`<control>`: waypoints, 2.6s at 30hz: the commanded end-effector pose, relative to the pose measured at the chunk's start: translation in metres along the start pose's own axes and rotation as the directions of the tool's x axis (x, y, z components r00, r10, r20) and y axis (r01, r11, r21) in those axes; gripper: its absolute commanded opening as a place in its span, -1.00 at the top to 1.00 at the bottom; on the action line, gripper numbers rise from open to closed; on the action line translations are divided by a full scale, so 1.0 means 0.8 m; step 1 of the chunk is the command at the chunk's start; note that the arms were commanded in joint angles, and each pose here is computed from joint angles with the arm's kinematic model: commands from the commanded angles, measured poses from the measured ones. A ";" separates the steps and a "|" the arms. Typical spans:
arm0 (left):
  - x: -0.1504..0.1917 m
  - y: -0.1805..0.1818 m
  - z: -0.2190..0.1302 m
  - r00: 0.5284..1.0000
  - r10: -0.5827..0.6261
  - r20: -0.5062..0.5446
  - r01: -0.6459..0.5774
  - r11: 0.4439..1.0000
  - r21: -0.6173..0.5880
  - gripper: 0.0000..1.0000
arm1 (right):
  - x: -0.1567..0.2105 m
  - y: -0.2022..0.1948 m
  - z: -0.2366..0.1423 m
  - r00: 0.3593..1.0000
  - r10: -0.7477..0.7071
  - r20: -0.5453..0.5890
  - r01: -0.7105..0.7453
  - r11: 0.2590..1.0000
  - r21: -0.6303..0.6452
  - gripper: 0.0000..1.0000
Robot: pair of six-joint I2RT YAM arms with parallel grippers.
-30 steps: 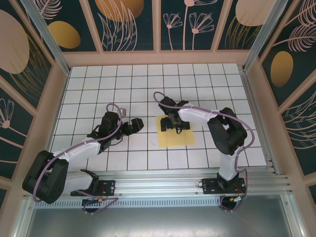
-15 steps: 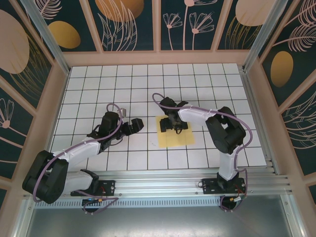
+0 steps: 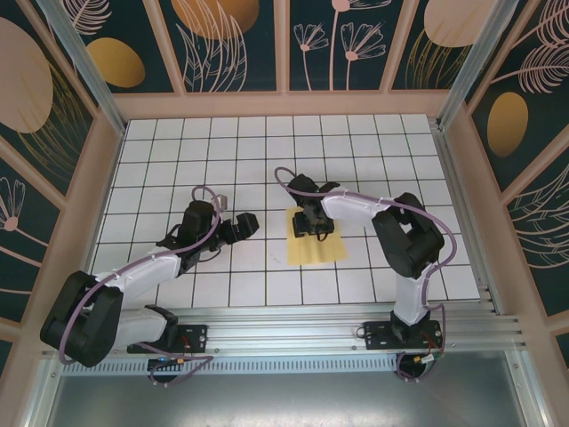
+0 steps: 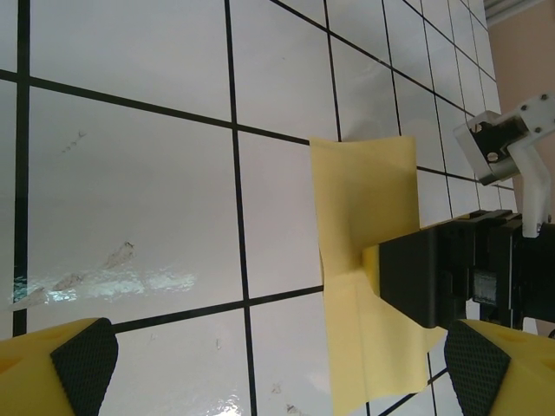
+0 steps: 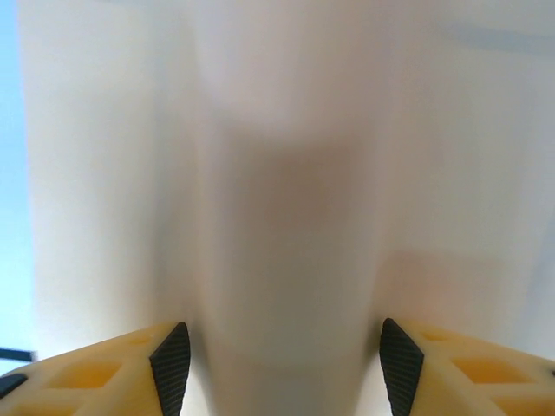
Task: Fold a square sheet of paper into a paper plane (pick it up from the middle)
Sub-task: Fold the square sheet of paper in half at the center of the table.
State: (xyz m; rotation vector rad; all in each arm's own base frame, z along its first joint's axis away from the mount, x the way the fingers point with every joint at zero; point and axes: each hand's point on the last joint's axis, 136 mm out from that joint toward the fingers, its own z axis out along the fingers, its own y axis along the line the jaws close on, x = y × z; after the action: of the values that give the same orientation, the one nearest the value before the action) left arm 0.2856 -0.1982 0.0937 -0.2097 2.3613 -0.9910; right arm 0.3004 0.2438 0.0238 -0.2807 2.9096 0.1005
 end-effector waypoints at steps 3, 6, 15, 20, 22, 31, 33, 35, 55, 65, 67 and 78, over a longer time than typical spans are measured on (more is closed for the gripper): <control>-0.013 -0.007 -0.007 0.999 0.028 0.042 -0.027 1.000 -0.010 -0.97 | -0.031 0.034 -0.077 0.993 0.033 0.114 -0.011 0.982 -0.186 -0.10; -0.020 -0.006 -0.011 0.997 0.037 0.068 -0.035 0.999 -0.029 -0.97 | -0.039 0.057 -0.103 0.988 0.058 0.143 -0.009 0.946 -0.326 -0.04; -0.029 -0.019 -0.019 0.994 0.042 0.101 -0.042 0.999 0.001 -0.97 | -0.056 0.075 -0.129 0.969 0.202 0.140 -0.066 0.764 -0.642 -0.02; -0.019 -0.050 -0.019 0.997 0.045 0.067 -0.055 0.986 0.157 -0.97 | -0.040 0.033 -0.086 0.954 0.292 0.067 -0.180 0.739 -0.649 -0.03; -0.013 -0.062 -0.018 0.998 0.049 0.040 -0.057 0.975 0.216 -0.93 | -0.031 0.015 -0.072 0.947 0.315 0.057 -0.213 0.752 -0.624 -0.07; 0.004 -0.074 0.007 0.996 0.062 -0.059 -0.046 0.968 0.246 -0.51 | 0.004 -0.052 -0.048 0.926 0.376 0.037 -0.297 0.785 -0.544 -0.35; 0.009 -0.077 0.014 0.995 0.067 -0.074 -0.047 0.969 0.243 -0.42 | 0.008 -0.060 -0.048 0.927 0.374 0.039 -0.296 0.790 -0.537 -0.37; 0.014 -0.081 0.022 0.993 0.071 -0.091 -0.047 0.970 0.240 -0.28 | 0.013 -0.067 -0.044 0.929 0.368 0.034 -0.300 0.805 -0.512 -0.37; 0.042 -0.127 0.086 0.988 0.075 -0.136 -0.045 0.975 0.216 0.28 | 0.040 -0.099 -0.006 0.909 0.415 0.038 -0.381 0.863 -0.332 -0.17; 0.051 -0.127 0.097 0.983 0.079 -0.163 -0.043 0.976 0.213 0.30 | 0.032 -0.086 -0.009 0.914 0.404 0.039 -0.360 0.851 -0.383 -0.22; 0.052 -0.125 0.097 0.983 0.079 -0.165 -0.043 0.977 0.210 0.30 | 0.031 -0.084 -0.010 0.917 0.397 0.035 -0.353 0.851 -0.390 -0.22; 0.054 -0.126 0.100 0.981 0.079 -0.175 -0.040 0.976 0.216 0.30 | 0.027 -0.076 -0.012 0.923 0.384 0.031 -0.340 0.849 -0.406 -0.28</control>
State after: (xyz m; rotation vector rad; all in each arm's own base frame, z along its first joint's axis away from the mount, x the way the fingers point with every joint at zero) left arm 0.2818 -0.3244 0.0885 0.0230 2.4235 -1.2317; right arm 0.2897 0.1698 0.0281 0.2496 2.7614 0.7110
